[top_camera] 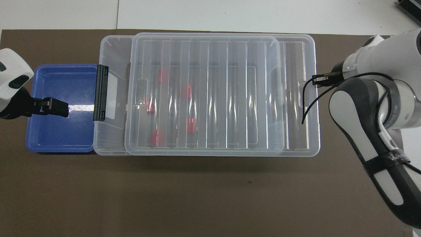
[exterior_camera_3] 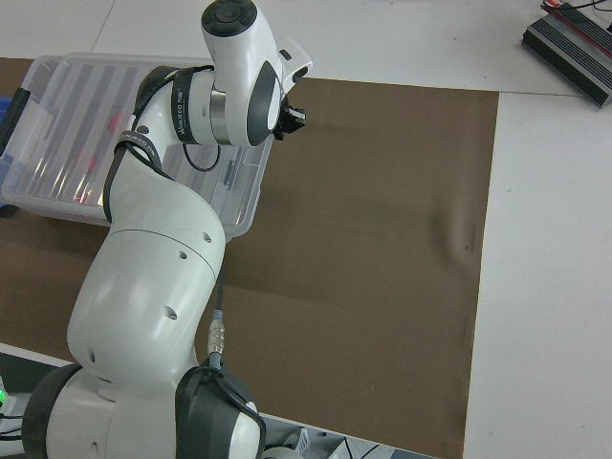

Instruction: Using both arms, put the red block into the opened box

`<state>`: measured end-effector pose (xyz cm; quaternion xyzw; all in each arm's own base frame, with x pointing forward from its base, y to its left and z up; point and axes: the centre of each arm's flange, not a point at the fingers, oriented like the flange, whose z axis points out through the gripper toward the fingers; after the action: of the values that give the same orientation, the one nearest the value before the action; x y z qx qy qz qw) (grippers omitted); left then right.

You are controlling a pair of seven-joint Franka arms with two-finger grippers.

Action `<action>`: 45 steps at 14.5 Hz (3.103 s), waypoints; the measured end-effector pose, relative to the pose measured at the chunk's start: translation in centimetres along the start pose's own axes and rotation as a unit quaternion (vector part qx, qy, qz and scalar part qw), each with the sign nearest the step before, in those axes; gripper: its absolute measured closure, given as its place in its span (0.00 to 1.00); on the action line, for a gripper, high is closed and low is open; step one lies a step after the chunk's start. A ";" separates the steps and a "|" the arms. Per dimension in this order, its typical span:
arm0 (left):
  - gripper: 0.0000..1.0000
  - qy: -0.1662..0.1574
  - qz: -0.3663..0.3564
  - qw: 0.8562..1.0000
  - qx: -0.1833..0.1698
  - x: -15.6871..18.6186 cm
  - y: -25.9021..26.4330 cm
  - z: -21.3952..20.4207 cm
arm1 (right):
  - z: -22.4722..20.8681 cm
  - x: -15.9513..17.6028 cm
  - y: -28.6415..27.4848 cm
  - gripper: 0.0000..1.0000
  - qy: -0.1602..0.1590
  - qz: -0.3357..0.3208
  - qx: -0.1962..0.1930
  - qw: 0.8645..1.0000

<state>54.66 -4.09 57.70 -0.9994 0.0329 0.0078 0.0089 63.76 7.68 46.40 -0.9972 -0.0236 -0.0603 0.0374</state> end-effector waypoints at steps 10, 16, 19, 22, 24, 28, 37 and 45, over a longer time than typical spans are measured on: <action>0.00 0.001 -0.001 1.000 0.000 0.0 -0.1 0.0 | 0.3 -0.3 -1.7 0.99 -0.005 0.014 0.034 0.999; 0.00 0.002 -0.001 1.000 0.000 0.0 -0.1 0.2 | 0.5 -0.3 -1.9 0.99 -0.008 0.021 0.049 0.999; 0.00 0.001 -0.001 1.000 0.000 0.0 -0.1 0.4 | 0.6 -0.4 -2.0 0.99 -0.009 0.022 0.051 0.998; 0.00 0.002 -0.001 1.000 0.000 0.0 -0.1 0.4 | 0.7 -0.5 -2.1 0.99 -0.012 0.025 0.057 0.998; 0.00 0.002 -0.001 1.000 0.000 0.0 -0.1 0.4 | 0.8 -0.5 -2.2 0.99 -0.012 0.026 0.059 0.998; 0.00 0.004 -0.001 1.000 0.000 0.0 -0.1 0.4 | 0.9 -0.6 -2.0 0.91 -0.014 0.027 0.058 0.998; 0.00 0.006 -0.001 1.000 0.000 0.0 -0.1 0.6 | -6.1 -1.6 1.0 0.00 -0.016 0.053 -0.064 0.996; 0.00 0.007 -0.001 1.000 0.000 0.0 -0.1 0.6 | -17.8 -7.7 7.0 0.00 -0.062 0.120 -0.051 0.990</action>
<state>54.65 -3.98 57.10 -0.9995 0.0319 0.0011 0.0089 54.37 -1.00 62.53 -0.9953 0.0968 0.0055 -0.0082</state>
